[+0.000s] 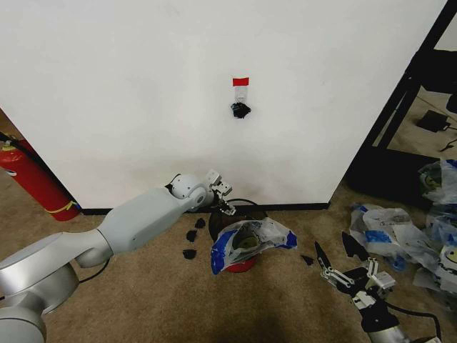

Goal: Pick up the garbage bag from the wall and place it over the trash bin.

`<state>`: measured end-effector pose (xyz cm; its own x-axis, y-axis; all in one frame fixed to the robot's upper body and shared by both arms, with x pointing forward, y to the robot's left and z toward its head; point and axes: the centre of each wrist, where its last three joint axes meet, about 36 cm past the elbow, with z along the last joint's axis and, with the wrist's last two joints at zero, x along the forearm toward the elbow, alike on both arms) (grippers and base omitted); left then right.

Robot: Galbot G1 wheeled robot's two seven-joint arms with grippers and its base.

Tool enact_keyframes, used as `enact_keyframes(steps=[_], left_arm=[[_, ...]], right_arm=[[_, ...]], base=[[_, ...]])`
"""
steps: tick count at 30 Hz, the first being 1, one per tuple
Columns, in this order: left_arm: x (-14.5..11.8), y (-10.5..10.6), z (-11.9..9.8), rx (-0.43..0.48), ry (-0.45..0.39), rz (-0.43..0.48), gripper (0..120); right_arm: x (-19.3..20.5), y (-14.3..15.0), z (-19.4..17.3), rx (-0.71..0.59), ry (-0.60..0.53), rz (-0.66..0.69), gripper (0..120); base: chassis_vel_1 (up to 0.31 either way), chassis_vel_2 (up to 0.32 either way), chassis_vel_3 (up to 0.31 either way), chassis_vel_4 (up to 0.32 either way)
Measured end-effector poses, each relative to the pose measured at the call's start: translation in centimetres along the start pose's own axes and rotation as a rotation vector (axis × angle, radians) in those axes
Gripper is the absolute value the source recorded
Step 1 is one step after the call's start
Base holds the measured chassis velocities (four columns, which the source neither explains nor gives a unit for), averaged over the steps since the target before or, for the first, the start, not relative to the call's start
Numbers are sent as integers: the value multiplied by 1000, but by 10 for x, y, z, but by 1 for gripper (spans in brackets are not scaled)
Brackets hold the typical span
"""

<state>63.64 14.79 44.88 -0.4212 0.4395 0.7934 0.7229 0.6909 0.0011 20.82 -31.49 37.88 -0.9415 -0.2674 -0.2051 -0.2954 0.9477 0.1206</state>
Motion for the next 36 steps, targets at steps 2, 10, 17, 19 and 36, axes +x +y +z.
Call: enact_keyframes(steps=[2, 10, 17, 19, 36], left_arm=[[-2, 0, 1, -5, 8, 6, 51], [-12, 4, -1, -22, 40, 32, 23], [0, 8, -2, -10, 16, 4, 0], [2, 9, 0, -2, 11, -18, 0], [53, 4, 48, 239, -66, -40, 0]], right_arm=[[0, 0, 0, 0, -1, -1, 100], [-3, 1, -2, -7, -13, 14, 100], [-6, 2, -1, -20, -15, 35, 100], [-7, 3, 0, -22, -14, 37, 100], [-13, 8, -11, -32, 32, 26, 100]], base=[[0, 0, 0, 0], [0, 0, 0, 0], [0, 0, 0, 0], [0, 0, 0, 0], [0, 0, 0, 0]])
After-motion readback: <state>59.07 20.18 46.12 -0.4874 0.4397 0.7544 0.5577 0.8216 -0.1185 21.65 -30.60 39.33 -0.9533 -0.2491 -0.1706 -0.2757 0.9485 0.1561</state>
